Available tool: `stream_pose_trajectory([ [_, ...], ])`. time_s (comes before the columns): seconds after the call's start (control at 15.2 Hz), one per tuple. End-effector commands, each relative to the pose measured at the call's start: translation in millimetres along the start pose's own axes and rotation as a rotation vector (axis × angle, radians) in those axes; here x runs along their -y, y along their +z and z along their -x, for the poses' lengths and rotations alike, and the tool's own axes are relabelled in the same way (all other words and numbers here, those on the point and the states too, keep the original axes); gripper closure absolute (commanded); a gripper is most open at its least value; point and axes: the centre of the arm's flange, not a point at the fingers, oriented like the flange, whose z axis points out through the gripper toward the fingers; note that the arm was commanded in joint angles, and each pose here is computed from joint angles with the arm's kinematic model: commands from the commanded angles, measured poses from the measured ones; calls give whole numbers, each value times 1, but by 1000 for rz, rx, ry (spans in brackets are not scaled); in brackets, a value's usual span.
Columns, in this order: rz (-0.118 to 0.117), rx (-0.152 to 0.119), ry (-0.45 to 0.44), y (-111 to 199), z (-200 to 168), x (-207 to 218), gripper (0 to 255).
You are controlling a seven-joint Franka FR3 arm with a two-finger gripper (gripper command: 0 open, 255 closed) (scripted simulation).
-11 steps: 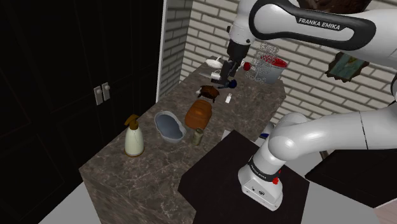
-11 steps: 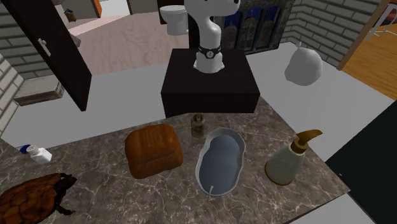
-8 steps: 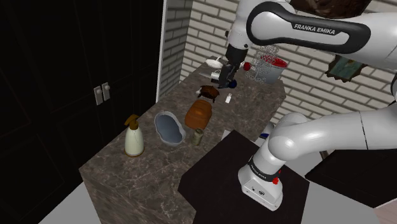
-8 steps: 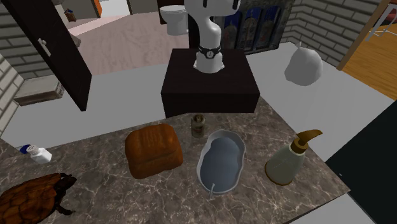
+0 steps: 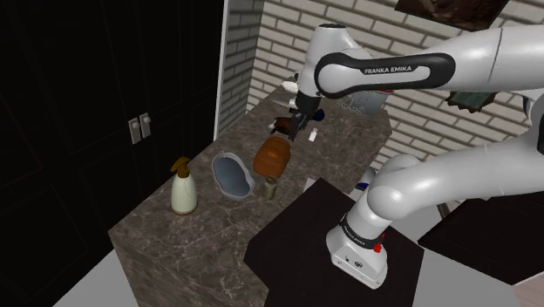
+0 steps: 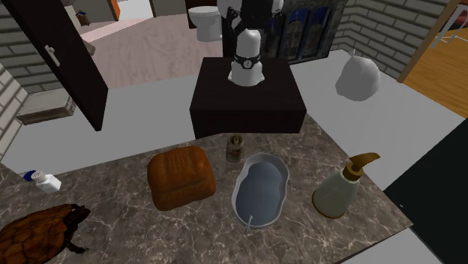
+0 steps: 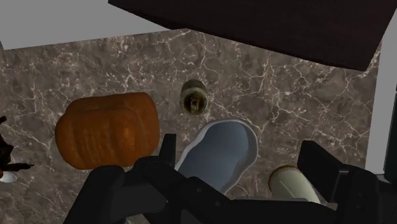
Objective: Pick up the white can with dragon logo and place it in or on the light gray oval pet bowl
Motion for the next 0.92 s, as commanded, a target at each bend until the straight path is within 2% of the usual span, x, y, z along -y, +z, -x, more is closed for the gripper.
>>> stream_pose_trajectory([
  [0.0, -3, -4, -7, 25, -4, -5, 0],
  [0.86, -28, -4, -49, 192, -39, -27, 0],
])
